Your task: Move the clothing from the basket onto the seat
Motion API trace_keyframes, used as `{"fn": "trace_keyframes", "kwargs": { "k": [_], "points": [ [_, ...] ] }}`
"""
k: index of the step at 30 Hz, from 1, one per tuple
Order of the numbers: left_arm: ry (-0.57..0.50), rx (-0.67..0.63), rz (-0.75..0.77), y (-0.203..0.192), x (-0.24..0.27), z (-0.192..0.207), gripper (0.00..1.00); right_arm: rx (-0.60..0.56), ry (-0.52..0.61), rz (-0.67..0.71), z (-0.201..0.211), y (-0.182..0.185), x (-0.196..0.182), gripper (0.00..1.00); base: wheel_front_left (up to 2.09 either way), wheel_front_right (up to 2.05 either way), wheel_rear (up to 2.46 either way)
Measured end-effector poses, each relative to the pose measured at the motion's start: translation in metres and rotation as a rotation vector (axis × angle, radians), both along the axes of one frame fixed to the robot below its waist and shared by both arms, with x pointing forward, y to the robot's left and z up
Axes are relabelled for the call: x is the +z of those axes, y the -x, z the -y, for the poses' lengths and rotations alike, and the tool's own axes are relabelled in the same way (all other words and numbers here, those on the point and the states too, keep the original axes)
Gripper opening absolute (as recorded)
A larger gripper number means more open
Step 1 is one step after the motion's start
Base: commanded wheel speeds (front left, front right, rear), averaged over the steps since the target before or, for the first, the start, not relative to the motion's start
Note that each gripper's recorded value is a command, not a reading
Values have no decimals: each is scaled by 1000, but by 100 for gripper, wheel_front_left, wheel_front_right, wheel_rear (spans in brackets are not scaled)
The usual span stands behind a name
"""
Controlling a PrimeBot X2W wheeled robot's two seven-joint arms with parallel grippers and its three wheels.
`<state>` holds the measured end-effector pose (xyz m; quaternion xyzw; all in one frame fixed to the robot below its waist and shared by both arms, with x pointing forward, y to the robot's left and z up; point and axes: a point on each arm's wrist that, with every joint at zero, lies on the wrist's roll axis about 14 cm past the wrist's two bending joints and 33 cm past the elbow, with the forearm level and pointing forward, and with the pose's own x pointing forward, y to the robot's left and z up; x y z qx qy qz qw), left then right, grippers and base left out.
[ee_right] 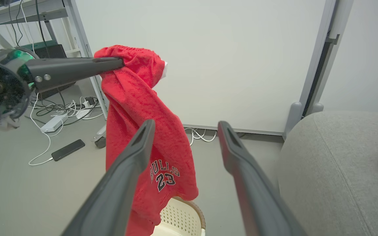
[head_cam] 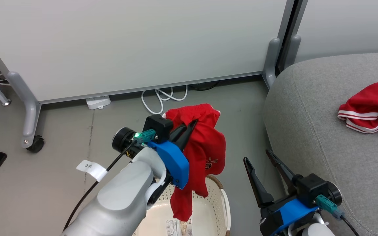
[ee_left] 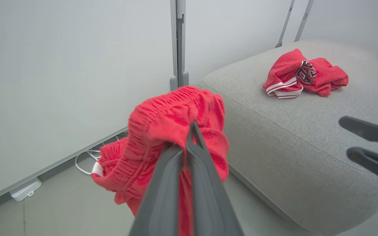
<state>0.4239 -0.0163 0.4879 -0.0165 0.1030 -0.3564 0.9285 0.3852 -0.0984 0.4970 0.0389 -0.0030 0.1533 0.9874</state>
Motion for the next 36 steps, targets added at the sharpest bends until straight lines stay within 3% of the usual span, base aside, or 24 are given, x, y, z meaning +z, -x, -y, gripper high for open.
{"fn": "trace_keyframes", "kwargs": {
  "k": [12,21,36],
  "points": [
    [18,-42,98,-8,48,16,0,20,7,1,-6,4,3,100,0,0,0],
    [17,-52,91,-3,45,17,0,45,32,-3,-14,2,3,100,0,0,0],
    [-6,-64,75,4,35,12,0,117,160,16,-32,-34,14,100,0,0,0]
  ]
}}
